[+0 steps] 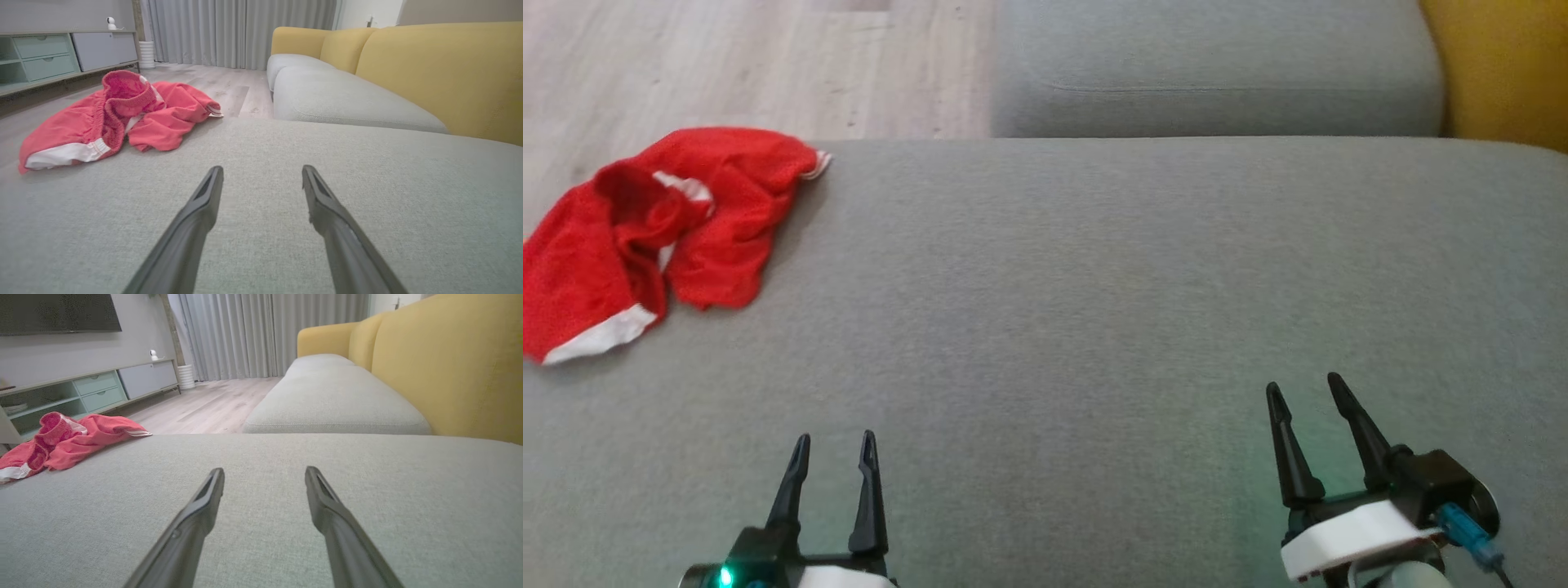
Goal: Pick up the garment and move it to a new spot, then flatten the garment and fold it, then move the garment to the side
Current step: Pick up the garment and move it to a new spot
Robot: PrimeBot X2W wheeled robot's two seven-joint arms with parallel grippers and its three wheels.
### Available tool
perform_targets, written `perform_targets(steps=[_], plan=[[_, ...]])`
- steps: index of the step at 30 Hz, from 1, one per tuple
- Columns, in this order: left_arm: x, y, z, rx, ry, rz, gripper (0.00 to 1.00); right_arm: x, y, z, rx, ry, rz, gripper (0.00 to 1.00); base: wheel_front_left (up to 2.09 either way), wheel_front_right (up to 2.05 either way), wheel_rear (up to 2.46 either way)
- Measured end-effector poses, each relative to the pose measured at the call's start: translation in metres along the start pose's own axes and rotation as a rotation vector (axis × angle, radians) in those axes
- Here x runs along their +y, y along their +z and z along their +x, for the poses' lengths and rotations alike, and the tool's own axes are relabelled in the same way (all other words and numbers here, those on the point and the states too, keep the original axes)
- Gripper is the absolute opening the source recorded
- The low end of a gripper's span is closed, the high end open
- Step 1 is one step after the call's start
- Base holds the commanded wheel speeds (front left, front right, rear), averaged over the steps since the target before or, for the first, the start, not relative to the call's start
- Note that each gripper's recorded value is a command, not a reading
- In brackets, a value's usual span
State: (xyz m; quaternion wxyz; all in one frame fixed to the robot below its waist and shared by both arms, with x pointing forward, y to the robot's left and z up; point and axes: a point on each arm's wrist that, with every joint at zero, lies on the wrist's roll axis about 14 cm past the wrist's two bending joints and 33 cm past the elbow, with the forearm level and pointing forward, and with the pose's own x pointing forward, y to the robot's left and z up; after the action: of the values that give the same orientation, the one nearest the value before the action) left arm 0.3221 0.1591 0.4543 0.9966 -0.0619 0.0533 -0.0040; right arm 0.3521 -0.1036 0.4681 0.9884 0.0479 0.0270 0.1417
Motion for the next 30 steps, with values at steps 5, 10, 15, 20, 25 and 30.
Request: perform_targets(steps=[5, 10, 15, 20, 25, 30], plan=[[0.016, 0.001, -0.010, -0.006, 0.057, -0.005, 1.00, 0.014, 0.000, 0.012, 0.001, 0.053, -0.003, 1.00, 0.00, 0.00, 0.00], [0.043, 0.004, -0.029, -0.023, 0.160, -0.040, 1.00, 0.043, -0.001, 0.027, 0.007, 0.150, -0.007, 1.00, 0.00, 0.00, 0.00], [0.075, 0.009, -0.053, -0.050, 0.284, -0.061, 1.00, 0.085, -0.004, 0.040, 0.020, 0.283, -0.011, 1.00, 0.00, 0.00, 0.00], [0.101, 0.012, -0.078, -0.074, 0.394, -0.062, 1.00, 0.120, -0.007, 0.045, 0.030, 0.394, -0.016, 1.00, 0.00, 0.00, 0.00], [0.114, 0.004, -0.097, -0.057, 0.460, -0.083, 1.00, 0.135, -0.009, 0.046, 0.036, 0.441, -0.018, 1.00, 0.00, 0.00, 0.00], [0.114, 0.002, -0.096, -0.050, 0.466, -0.085, 1.00, 0.133, -0.012, 0.046, 0.044, 0.438, -0.026, 1.00, 0.00, 0.00, 0.00]])
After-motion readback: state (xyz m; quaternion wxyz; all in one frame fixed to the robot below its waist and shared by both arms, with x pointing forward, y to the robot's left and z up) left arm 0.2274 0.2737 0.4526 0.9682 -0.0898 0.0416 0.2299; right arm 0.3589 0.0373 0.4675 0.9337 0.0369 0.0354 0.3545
